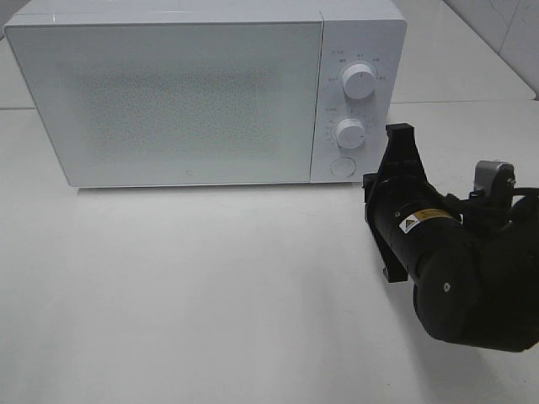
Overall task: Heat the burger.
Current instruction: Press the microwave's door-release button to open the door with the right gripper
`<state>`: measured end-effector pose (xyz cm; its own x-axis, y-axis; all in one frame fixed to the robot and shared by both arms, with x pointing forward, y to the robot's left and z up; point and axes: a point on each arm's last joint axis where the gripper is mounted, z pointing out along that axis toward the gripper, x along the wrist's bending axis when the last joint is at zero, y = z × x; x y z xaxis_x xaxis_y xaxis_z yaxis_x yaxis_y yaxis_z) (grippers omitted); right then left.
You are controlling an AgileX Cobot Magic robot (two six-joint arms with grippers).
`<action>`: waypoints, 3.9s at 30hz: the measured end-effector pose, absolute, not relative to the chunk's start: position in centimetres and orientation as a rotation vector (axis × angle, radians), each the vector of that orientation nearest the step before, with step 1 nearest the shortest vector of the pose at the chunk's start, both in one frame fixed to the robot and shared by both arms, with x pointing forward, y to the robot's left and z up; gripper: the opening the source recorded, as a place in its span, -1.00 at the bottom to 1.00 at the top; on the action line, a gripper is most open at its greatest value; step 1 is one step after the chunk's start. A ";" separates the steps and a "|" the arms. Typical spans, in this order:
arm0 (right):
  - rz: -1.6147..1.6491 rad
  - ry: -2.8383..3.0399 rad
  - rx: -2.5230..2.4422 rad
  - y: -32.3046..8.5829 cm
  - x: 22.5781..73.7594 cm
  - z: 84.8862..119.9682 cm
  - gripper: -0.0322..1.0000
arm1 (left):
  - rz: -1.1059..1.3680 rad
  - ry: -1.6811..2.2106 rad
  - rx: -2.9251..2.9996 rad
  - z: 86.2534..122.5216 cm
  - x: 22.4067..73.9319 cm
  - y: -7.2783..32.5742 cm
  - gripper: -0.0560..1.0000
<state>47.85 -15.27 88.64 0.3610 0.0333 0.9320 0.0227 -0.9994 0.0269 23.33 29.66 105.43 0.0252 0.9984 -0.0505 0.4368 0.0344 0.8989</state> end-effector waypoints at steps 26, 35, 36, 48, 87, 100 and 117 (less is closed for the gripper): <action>1.677 -0.038 2.687 -14.0 53.5 85.5 -0.94 | 0.901 1.524 1.514 105.4 23.3 29.7 0.98; 1.651 -0.081 2.689 -14.5 55.3 84.7 -0.94 | 0.901 1.524 1.514 105.4 23.3 29.7 0.98; 1.654 -0.084 2.687 -14.5 55.5 84.7 -0.94 | 0.901 1.524 1.514 105.4 23.3 29.7 0.98; 1.662 -0.041 2.668 -14.1 56.8 84.3 -0.94 | 0.901 1.524 1.514 105.4 23.3 29.7 0.98; 1.680 -0.166 2.580 -13.0 58.8 83.7 -0.94 | 0.901 1.524 1.514 105.4 23.3 29.7 0.98; 1.680 -0.157 2.583 -13.0 58.8 84.0 -0.94 | 0.901 1.524 1.514 105.4 23.3 29.7 0.98; 1.590 -0.017 2.703 -13.6 57.7 85.5 -0.94 | 0.901 1.524 1.514 105.4 23.3 29.7 0.98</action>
<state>57.73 -13.56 85.49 0.4860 -0.0064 0.8739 -0.0123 -0.9999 -0.0004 23.33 29.66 105.43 0.0252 0.9984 -0.0505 0.4368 0.0344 0.8989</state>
